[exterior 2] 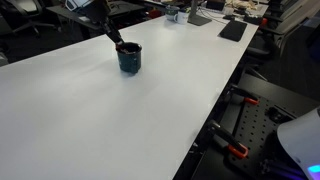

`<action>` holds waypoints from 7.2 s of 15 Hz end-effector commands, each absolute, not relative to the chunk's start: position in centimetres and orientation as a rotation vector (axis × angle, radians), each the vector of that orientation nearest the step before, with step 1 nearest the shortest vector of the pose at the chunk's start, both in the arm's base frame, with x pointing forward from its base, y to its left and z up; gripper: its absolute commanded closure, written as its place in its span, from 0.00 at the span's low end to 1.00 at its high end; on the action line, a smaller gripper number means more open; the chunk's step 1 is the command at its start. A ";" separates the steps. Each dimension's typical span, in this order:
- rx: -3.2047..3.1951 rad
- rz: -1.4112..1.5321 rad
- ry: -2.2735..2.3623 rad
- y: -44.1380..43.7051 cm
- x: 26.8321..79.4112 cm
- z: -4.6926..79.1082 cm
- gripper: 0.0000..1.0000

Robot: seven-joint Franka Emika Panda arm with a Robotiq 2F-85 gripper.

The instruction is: Remove the marker from the mug

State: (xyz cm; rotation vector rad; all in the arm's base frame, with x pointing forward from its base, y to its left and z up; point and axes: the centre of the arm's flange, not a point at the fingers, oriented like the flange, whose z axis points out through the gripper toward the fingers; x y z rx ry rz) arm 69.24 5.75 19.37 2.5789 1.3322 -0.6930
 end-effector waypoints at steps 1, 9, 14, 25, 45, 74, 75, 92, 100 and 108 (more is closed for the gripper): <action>2.543 -0.600 1.343 6.6 67.2 22.0 0.96; 2.491 -0.456 1.374 8.3 65.8 26.5 0.96; 2.502 -0.486 1.384 8.3 67.4 26.2 0.81; 2.504 -0.495 1.384 8.2 67.3 25.8 0.55; 2.517 -0.573 1.473 6.9 68.6 22.2 0.00; 2.426 -0.607 1.632 8.4 68.3 18.6 0.00; 2.428 -0.605 1.631 8.4 68.3 18.5 0.00; 2.408 -0.541 1.607 9.2 68.4 18.7 0.00; 2.320 -0.490 1.567 9.3 67.2 18.0 0.00; 2.333 -0.503 1.581 9.1 68.2 16.8 0.00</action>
